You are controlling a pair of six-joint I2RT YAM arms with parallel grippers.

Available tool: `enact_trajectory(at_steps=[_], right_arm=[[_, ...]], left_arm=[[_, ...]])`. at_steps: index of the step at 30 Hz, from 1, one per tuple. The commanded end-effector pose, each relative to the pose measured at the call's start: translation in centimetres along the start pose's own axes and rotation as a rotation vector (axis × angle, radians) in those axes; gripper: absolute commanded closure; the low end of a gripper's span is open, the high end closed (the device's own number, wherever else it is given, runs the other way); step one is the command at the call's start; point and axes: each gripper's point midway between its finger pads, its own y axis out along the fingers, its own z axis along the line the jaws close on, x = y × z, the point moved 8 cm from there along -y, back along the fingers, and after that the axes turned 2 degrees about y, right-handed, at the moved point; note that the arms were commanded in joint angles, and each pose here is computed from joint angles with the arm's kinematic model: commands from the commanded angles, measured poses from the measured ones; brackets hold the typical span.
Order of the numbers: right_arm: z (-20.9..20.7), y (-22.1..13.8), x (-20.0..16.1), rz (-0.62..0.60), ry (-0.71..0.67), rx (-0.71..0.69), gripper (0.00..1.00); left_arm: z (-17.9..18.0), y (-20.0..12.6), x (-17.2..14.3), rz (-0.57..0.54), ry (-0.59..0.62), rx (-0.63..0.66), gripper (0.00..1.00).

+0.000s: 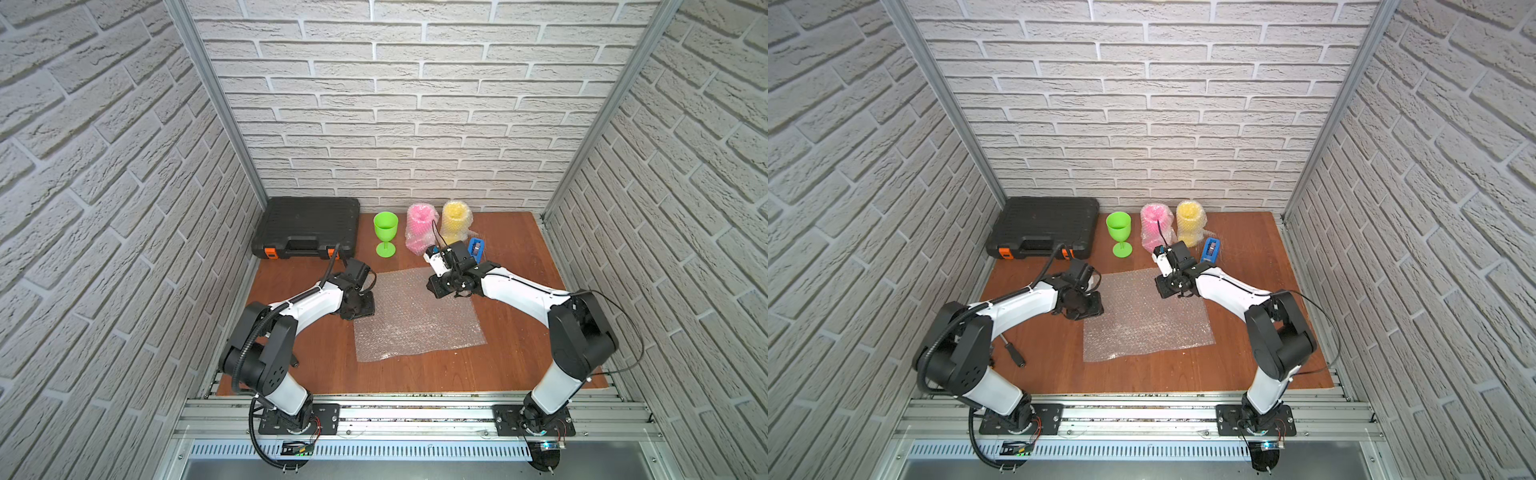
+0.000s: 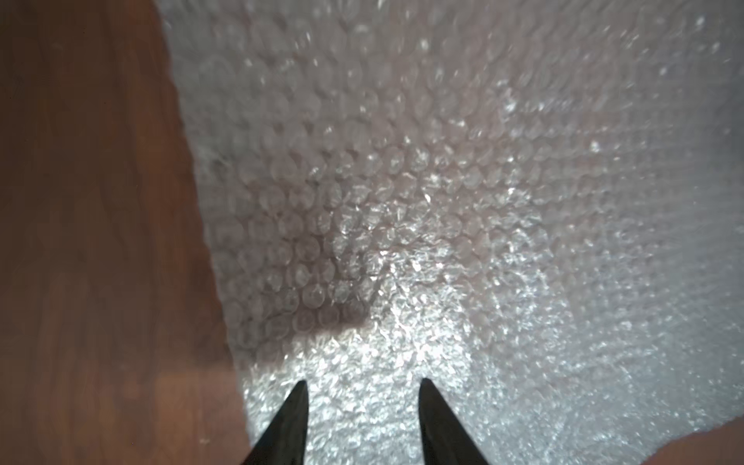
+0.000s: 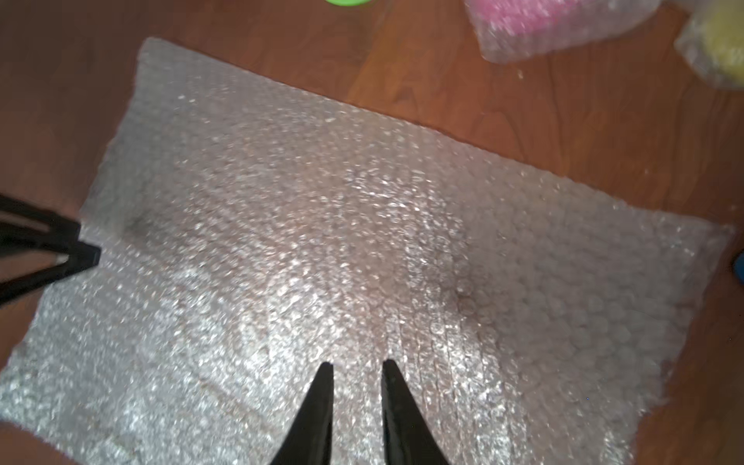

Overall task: Wrap wine glasses in bubble wrap
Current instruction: Place the bubble wrap at the center of the board, then adjust the bubble wrap at the center of the board.

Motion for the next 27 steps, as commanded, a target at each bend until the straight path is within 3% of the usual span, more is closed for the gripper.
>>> enact_trajectory(at_steps=[1, 7, 18, 27], right_arm=[[-2.8, 1.7, -0.5, 0.064, 0.215, 0.028, 0.75], [-5.8, 3.1, -2.2, 0.163, 0.333, -0.024, 0.71], [-6.1, 0.0, -7.4, 0.211, 0.403, -0.141, 0.70], [-6.5, 0.0, -4.1, 0.103, 0.292, -0.174, 0.64]], left_arm=[[-0.2, 0.9, 0.2, -0.020, -0.025, -0.026, 0.60], [0.2, 1.9, -0.1, 0.009, -0.008, -0.003, 0.65], [0.4, 1.7, 0.2, 0.026, 0.045, 0.023, 0.67], [0.6, 1.1, -1.0, 0.044, 0.030, -0.002, 0.68]])
